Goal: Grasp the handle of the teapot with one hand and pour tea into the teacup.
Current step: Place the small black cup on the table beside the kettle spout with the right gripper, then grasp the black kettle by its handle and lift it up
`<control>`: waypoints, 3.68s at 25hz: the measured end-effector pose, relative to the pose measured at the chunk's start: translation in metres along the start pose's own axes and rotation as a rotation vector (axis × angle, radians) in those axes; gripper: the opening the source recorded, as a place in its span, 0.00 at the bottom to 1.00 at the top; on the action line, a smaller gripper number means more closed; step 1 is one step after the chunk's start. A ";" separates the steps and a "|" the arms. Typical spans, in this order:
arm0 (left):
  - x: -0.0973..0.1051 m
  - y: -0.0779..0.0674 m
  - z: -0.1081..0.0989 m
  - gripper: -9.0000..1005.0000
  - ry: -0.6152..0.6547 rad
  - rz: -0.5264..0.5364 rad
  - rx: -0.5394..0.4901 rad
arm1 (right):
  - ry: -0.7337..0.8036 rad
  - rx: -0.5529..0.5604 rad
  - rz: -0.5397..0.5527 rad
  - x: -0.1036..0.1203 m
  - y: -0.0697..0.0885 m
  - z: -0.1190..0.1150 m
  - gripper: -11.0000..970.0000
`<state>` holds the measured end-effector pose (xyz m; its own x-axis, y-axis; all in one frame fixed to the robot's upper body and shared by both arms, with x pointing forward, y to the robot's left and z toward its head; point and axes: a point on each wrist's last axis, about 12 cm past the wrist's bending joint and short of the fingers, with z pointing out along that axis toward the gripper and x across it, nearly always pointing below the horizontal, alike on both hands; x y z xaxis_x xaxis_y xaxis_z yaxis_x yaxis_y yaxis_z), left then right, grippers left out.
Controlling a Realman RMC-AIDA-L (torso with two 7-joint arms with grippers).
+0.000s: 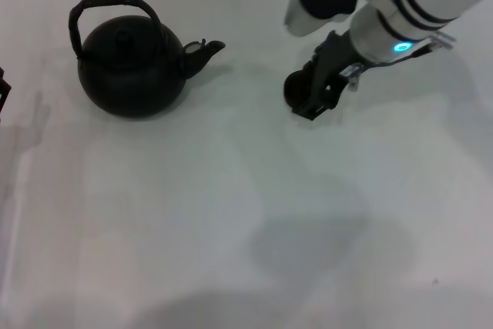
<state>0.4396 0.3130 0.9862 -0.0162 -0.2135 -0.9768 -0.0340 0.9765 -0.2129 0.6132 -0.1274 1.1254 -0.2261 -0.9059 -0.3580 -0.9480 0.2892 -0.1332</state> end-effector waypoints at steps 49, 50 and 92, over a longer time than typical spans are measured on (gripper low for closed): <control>-0.002 0.006 0.001 0.88 -0.014 0.000 -0.036 | -0.063 -0.044 -0.061 -0.005 0.031 0.014 0.90; -0.002 0.007 0.001 0.88 -0.015 -0.002 -0.043 | -0.067 -0.042 -0.058 -0.004 0.030 0.014 0.90; -0.008 0.010 -0.010 0.88 -0.077 0.004 -0.052 | -1.180 0.675 0.815 0.230 0.028 -0.003 0.90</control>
<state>0.4296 0.3238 0.9920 0.0607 -0.2044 -0.9770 -0.0859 0.9741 -0.2092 0.5336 -0.3284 1.0422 -0.0041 0.2004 -0.9797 -0.3219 0.9273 0.1910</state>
